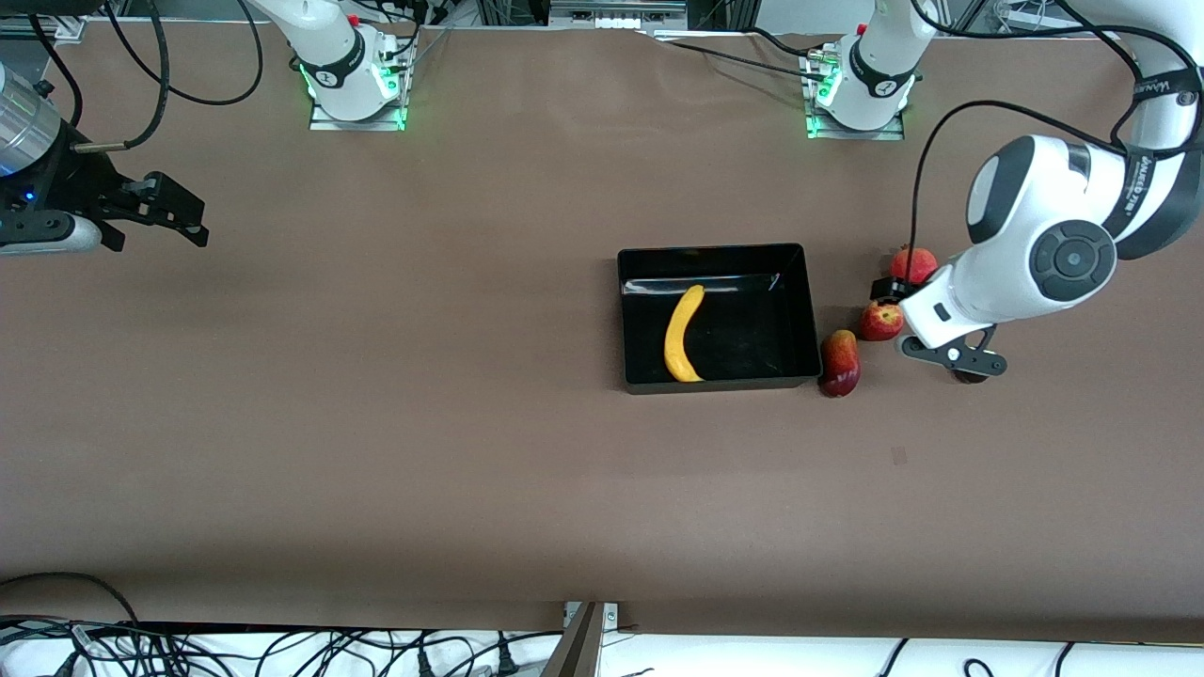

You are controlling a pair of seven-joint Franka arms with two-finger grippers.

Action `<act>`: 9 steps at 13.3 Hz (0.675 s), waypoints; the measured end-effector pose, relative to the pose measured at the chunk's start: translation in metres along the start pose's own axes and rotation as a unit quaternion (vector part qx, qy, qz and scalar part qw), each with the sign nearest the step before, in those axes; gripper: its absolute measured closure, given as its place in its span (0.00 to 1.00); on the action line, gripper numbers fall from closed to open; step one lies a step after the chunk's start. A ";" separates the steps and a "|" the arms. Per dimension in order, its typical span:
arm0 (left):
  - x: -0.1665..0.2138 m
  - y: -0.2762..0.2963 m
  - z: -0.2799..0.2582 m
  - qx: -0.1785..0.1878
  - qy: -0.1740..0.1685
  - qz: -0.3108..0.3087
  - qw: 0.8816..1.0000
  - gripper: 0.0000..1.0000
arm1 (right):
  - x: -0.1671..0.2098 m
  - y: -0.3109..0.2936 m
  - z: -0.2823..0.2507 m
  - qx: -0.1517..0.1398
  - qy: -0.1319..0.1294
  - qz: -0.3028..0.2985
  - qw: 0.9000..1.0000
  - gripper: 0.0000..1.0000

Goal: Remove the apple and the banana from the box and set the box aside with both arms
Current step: 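Move the left gripper into the tray over the yellow banana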

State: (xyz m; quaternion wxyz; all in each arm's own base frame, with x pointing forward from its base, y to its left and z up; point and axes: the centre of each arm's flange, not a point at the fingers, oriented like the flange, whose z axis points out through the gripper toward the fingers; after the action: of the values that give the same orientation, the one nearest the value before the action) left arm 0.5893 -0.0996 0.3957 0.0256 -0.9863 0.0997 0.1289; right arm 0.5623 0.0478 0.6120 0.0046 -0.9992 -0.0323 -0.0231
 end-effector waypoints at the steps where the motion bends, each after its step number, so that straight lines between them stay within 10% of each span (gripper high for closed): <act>1: 0.000 0.013 -0.007 0.000 0.003 -0.004 1.000 0.00 | 0.000 -0.001 0.000 0.000 0.000 -0.001 1.000 0.00; 9: 0.002 0.104 -0.010 0.001 0.007 -0.041 0.999 0.00 | 0.000 -0.005 0.000 0.000 0.000 -0.004 1.000 0.00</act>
State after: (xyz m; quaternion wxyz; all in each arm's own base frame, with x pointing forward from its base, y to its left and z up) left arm 0.5727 -0.2026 0.4024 0.0313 -0.9904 0.0598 0.1204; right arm 0.5619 0.0523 0.6120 0.0047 -0.9991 -0.0362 -0.0229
